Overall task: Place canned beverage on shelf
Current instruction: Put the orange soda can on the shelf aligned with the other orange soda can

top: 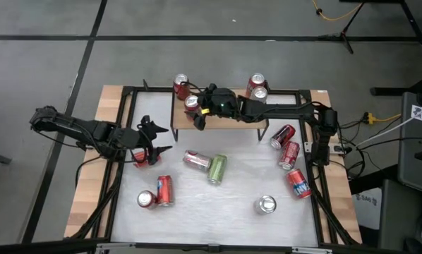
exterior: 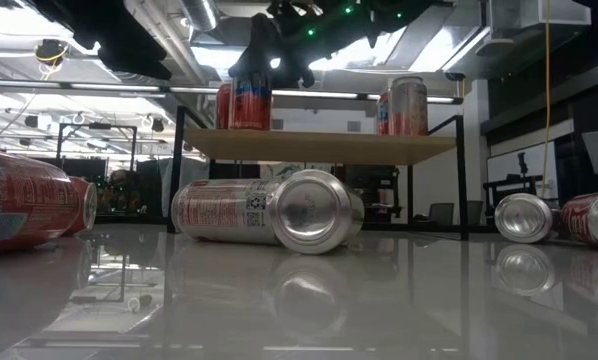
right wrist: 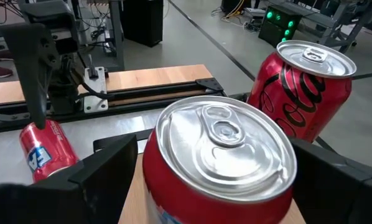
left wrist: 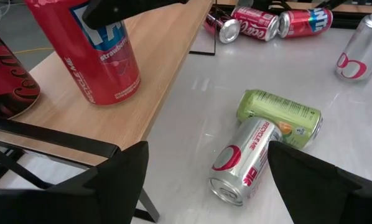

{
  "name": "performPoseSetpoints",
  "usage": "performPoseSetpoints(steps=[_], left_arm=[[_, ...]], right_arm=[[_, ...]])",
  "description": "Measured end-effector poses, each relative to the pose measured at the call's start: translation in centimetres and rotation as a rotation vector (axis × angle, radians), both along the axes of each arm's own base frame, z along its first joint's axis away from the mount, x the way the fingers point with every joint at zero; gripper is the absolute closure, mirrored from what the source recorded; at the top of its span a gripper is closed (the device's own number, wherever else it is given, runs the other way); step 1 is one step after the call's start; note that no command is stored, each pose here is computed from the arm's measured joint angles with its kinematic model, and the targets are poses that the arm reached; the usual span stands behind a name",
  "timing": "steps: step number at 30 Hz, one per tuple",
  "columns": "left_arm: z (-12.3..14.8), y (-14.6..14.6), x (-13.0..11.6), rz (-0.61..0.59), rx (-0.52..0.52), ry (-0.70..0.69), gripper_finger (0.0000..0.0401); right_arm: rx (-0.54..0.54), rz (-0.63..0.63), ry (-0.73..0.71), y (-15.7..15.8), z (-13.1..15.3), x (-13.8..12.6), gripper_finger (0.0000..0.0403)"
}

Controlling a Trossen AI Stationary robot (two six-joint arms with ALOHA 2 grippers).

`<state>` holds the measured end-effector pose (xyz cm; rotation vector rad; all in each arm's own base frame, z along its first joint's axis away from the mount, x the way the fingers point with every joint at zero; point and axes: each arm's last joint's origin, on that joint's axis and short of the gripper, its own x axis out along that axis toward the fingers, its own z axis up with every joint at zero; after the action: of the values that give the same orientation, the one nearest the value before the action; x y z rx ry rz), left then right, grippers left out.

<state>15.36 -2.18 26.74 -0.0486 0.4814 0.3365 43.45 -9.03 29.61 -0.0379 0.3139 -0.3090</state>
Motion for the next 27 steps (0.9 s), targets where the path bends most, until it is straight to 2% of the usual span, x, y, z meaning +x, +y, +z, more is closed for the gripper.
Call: performPoseSetpoints(steps=[4, 9, 14, 27], left_arm=[[0.0, 0.0, 0.0, 0.000, 0.000, 0.000, 0.0081], [0.0, 0.0, 0.0, 0.000, 0.000, 0.000, 0.0081], [0.0, 0.0, 0.0, 0.000, 0.000, 0.000, 0.0081], [0.0, 0.0, 0.0, 0.000, 0.000, 0.000, 0.0081]], right_arm=[[0.002, 0.001, 0.008, 0.0, 0.5, -0.1, 0.0040], [0.010, 0.002, 0.047, 0.0, 3.3, -0.1, 0.0040], [0.023, 0.004, 0.107, 0.1, 4.7, -0.4, 0.0040], [0.046, 0.034, 0.162, 0.2, 4.3, -0.6, 0.0040]])
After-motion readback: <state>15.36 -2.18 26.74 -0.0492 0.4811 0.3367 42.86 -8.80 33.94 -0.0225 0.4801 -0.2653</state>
